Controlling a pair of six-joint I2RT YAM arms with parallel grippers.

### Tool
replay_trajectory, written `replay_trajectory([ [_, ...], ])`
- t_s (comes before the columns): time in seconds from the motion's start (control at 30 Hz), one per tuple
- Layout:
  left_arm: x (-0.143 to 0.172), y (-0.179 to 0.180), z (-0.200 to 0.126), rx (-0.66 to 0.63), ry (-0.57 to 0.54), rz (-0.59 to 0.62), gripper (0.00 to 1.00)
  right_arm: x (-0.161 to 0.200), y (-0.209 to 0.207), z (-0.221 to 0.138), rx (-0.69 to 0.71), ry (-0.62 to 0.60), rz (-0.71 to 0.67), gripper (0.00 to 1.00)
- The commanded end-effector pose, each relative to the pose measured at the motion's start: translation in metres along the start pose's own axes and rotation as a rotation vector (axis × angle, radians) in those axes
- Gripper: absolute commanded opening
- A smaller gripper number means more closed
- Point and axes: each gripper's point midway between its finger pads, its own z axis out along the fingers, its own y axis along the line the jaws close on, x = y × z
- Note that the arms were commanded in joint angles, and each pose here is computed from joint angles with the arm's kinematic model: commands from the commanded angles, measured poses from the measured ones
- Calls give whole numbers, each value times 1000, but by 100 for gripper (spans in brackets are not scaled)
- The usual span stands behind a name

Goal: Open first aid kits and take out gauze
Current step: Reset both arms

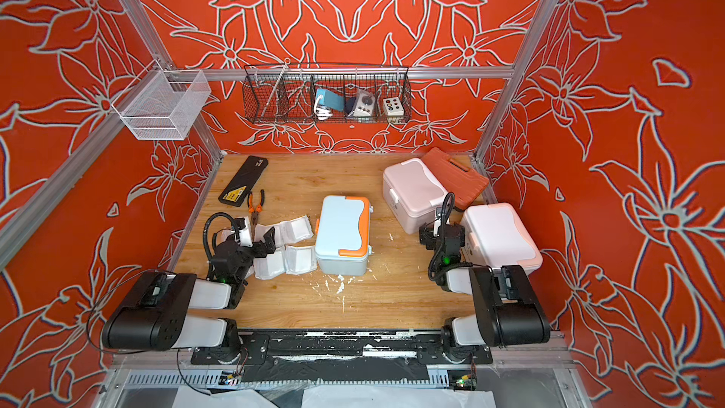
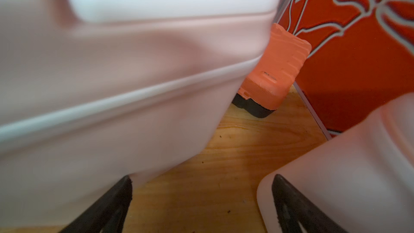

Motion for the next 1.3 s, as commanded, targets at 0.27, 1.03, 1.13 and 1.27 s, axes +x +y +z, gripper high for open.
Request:
replay_trajectory([
  [0.27, -30, -8, 1, 29, -113, 46, 98, -21, 0, 5, -12, -53, -3, 97],
  [1.03, -30, -9, 2, 32, -109, 48, 98, -19, -5, 11, -50, -20, 39, 97],
  [1.13, -37, -3, -4, -4, -134, 25, 98, -23, -24, -9, 44, -98, 93, 97],
  [1.27, -47, -1, -29, -21, -221, 15, 98, -26, -33, -28, 81, -163, 119, 97],
])
